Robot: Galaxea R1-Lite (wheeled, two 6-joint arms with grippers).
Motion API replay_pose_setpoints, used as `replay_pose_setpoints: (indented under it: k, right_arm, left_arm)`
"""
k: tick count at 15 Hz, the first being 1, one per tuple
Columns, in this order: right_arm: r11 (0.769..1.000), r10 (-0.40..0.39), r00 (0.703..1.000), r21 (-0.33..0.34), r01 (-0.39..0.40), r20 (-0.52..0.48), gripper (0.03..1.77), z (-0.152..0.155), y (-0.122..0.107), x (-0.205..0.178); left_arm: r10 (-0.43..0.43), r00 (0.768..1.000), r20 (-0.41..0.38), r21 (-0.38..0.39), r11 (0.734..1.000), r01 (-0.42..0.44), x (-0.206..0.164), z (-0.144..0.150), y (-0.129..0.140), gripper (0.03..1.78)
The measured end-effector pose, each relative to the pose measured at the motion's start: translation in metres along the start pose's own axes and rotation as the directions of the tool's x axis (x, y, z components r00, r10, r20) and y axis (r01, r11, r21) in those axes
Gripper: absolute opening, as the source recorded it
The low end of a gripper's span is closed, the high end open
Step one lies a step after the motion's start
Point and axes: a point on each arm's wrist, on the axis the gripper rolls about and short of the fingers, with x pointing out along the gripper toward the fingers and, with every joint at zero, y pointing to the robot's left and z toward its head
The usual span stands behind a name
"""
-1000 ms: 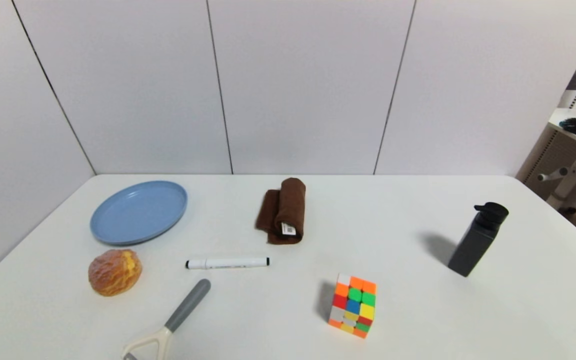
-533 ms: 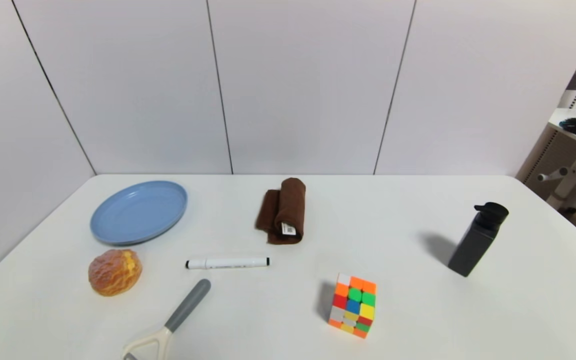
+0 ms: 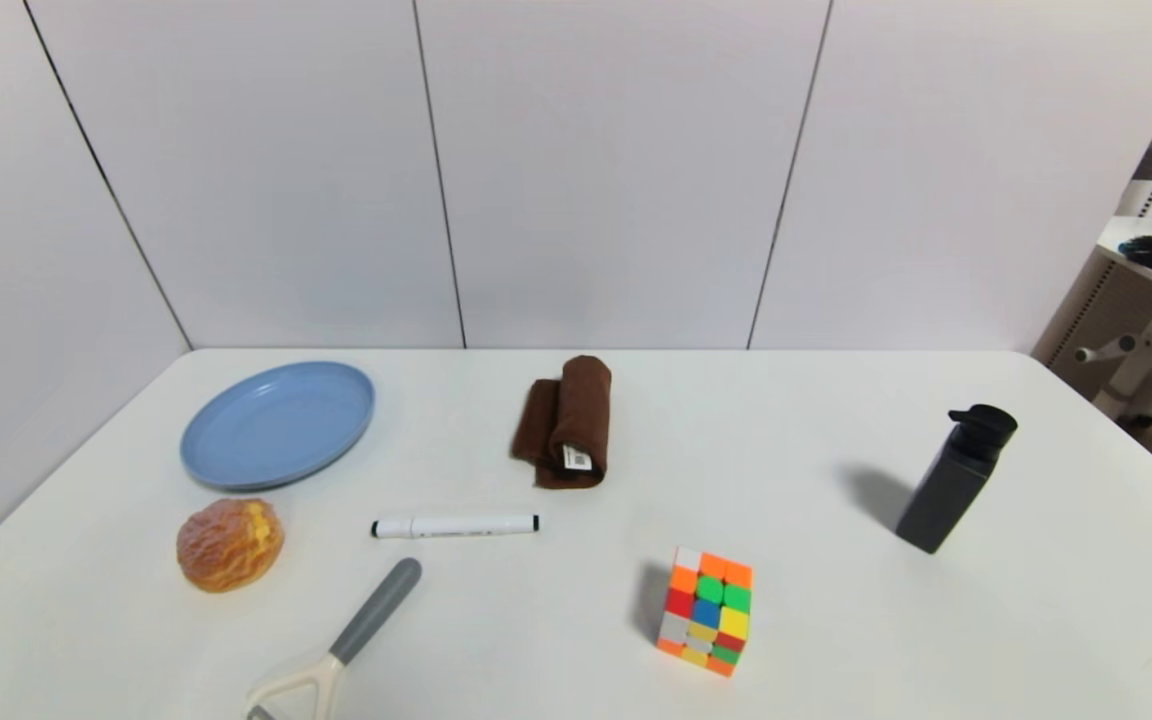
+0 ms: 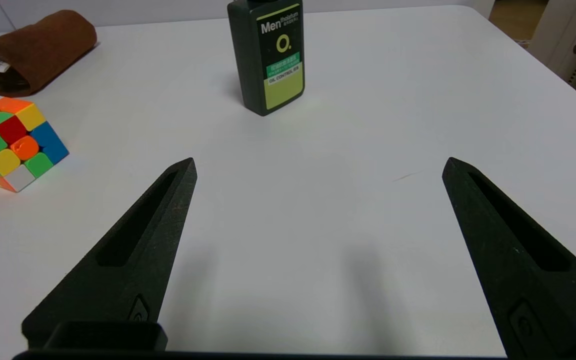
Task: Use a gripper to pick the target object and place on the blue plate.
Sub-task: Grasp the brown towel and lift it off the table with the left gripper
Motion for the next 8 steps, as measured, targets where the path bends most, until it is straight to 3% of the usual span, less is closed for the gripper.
replay_pose_setpoints:
  k: [5,8]
  right_arm:
    - [1.0,0.0,1.0,0.001,0.0,0.0,1.7,0.0,0.0,0.0]
    - [1.0,-0.001,1.0,0.0,0.001,0.0,1.7,0.0,0.0,0.0]
  left_arm:
    - [-0.001,1.0,0.001,0.009,1.0,0.001,0.0,0.003,0.0,1.69]
    - [-0.011,1.0,-0.01,0.042,0.999,0.012,0.002,0.028,0.001,1.69]
